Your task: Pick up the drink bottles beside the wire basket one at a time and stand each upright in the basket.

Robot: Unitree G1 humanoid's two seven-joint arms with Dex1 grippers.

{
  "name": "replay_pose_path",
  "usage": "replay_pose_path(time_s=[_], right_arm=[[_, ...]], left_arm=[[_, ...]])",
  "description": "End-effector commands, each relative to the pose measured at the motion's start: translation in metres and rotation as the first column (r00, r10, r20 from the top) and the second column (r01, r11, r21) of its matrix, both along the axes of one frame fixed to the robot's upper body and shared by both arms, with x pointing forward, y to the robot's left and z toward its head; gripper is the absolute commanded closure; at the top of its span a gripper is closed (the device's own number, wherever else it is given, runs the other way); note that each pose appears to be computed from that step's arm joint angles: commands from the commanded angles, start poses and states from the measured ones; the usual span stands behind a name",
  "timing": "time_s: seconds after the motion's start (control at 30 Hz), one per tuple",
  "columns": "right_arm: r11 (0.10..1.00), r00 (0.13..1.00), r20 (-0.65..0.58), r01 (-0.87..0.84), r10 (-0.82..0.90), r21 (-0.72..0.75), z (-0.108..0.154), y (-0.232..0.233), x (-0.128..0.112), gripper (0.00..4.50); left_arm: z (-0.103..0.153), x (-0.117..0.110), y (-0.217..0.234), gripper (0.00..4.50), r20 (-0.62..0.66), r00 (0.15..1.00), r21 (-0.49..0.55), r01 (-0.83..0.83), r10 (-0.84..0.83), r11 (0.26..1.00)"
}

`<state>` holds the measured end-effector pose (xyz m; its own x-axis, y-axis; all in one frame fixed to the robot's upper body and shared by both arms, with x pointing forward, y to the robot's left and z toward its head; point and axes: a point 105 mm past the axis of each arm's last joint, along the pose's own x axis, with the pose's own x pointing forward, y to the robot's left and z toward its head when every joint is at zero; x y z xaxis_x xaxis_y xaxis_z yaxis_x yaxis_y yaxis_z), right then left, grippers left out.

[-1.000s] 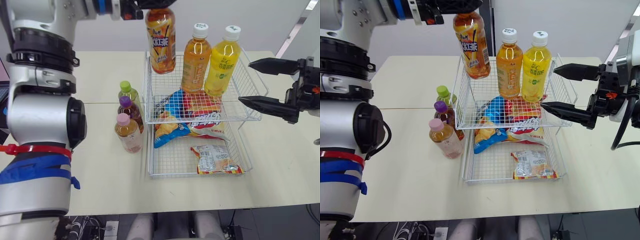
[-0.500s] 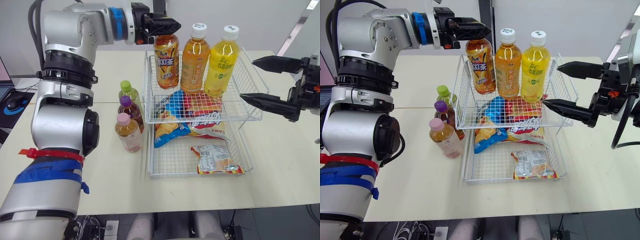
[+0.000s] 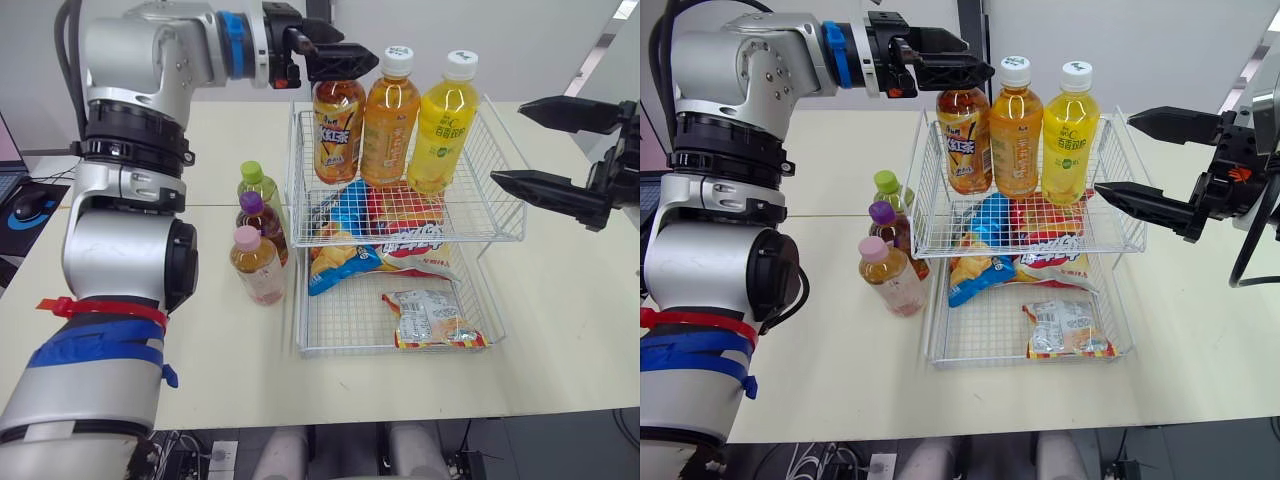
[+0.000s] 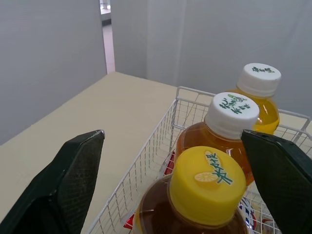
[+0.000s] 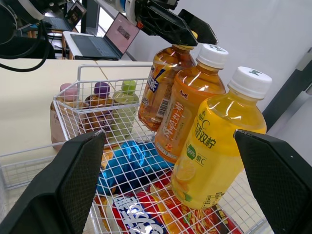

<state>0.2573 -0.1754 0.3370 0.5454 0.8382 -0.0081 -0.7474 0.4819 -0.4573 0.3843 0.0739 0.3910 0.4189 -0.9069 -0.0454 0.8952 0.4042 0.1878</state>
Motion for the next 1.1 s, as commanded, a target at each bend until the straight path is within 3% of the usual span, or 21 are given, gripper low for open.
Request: replay_pose_path(time_s=[0.03,0.33,0.53,0.7,0.77,0.9,1.1], right_arm=[[1.0,0.997,0.074,0.006,-0.006,0.001,0.013,-0.001,-0.006,0.0],[1.0,0.997,0.079,0.015,-0.014,-0.006,0.016,-0.002,-0.005,0.0],[1.0,0.996,0.086,0.026,-0.024,-0.017,0.016,-0.005,-0.003,0.0],[0.999,0.987,0.159,0.025,-0.017,-0.043,0.017,-0.004,0.0,0.0],[0.999,0.986,0.168,-0.001,0.006,-0.034,0.016,-0.002,0.0,0.0],[0.992,0.992,0.064,-0.105,0.11,-0.072,0.005,0.003,-0.006,0.0],[0.986,0.988,-0.018,-0.157,0.156,-0.062,-0.006,0.006,0.0,0.0]], left_arm=[[0.024,-0.014,0.006,0.03,0.108,0.994,-0.004,0.011,-0.01,1.0],[0.053,-0.027,0.038,0.03,0.2,0.977,-0.043,-0.065,0.073,0.997],[0.063,-0.04,0.089,0.03,0.277,0.939,-0.064,-0.196,0.206,0.979],[0.065,-0.061,0.145,0.03,0.343,0.858,-0.115,-0.366,0.382,0.924],[0.058,-0.07,0.163,0.03,0.324,0.838,-0.131,-0.419,0.439,0.898],[0.022,-0.099,0.18,0.03,0.262,0.871,-0.018,-0.426,0.416,0.904],[-0.026,-0.117,0.223,0.03,0.138,0.814,-0.025,-0.566,0.564,0.824]])
